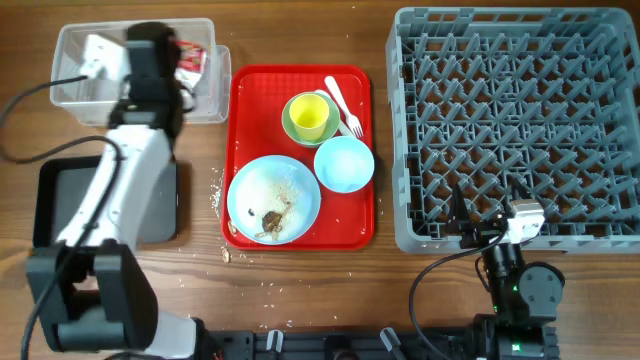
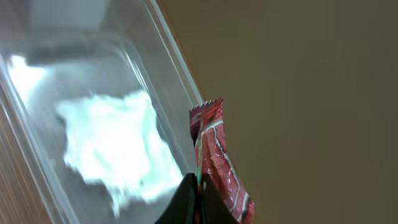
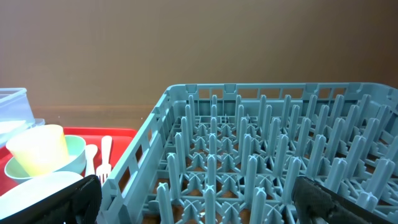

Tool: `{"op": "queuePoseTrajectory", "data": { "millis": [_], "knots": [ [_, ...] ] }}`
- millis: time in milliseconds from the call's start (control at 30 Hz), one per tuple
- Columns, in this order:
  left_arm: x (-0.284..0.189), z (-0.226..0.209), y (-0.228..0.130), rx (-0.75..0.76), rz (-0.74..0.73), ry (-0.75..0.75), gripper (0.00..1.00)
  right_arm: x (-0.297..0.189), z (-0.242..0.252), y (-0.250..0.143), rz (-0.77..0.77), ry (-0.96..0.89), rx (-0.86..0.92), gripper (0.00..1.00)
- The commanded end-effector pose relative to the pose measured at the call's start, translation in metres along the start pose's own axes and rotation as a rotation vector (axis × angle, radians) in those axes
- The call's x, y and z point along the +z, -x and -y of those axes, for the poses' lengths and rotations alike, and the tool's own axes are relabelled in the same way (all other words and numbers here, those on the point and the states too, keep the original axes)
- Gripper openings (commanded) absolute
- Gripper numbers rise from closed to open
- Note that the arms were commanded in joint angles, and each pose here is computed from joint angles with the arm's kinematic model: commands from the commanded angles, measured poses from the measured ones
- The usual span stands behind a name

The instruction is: Sort waste into correct bins and load items into the dishwasher rack

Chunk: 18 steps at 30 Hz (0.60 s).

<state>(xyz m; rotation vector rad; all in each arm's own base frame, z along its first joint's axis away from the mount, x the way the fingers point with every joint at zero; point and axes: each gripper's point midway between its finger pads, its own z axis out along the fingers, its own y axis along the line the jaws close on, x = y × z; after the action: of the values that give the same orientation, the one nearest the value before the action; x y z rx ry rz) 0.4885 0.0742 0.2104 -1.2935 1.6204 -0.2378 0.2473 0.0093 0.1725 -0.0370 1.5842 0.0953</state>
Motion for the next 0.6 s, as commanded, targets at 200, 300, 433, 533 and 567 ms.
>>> {"op": "queuePoseTrajectory", "data": {
  "millis": [200,300,433,533,567],
  "knots": [
    [0.068,-0.045,0.022,0.02,-0.034,0.007,1.0,0.0,0.003,0.0,0.003,-0.014,-0.01,1.0],
    [0.062,-0.035,0.01,0.058,-0.112,-0.04,1.0,0.0,0.003,0.0,0.003,-0.014,-0.01,1.0],
    [0.015,-0.007,0.009,0.055,-0.241,-0.134,1.0,0.0,0.003,0.0,0.003,-0.014,-0.01,1.0],
    [-0.024,-0.009,0.016,0.058,-0.285,-0.107,1.0,0.0,0.003,0.0,0.003,-0.014,-0.01,1.0],
    [-0.041,-0.015,0.022,0.058,-0.289,-0.081,1.0,0.0,0.003,0.0,0.003,-0.014,-0.01,1.0]
  ]
}}
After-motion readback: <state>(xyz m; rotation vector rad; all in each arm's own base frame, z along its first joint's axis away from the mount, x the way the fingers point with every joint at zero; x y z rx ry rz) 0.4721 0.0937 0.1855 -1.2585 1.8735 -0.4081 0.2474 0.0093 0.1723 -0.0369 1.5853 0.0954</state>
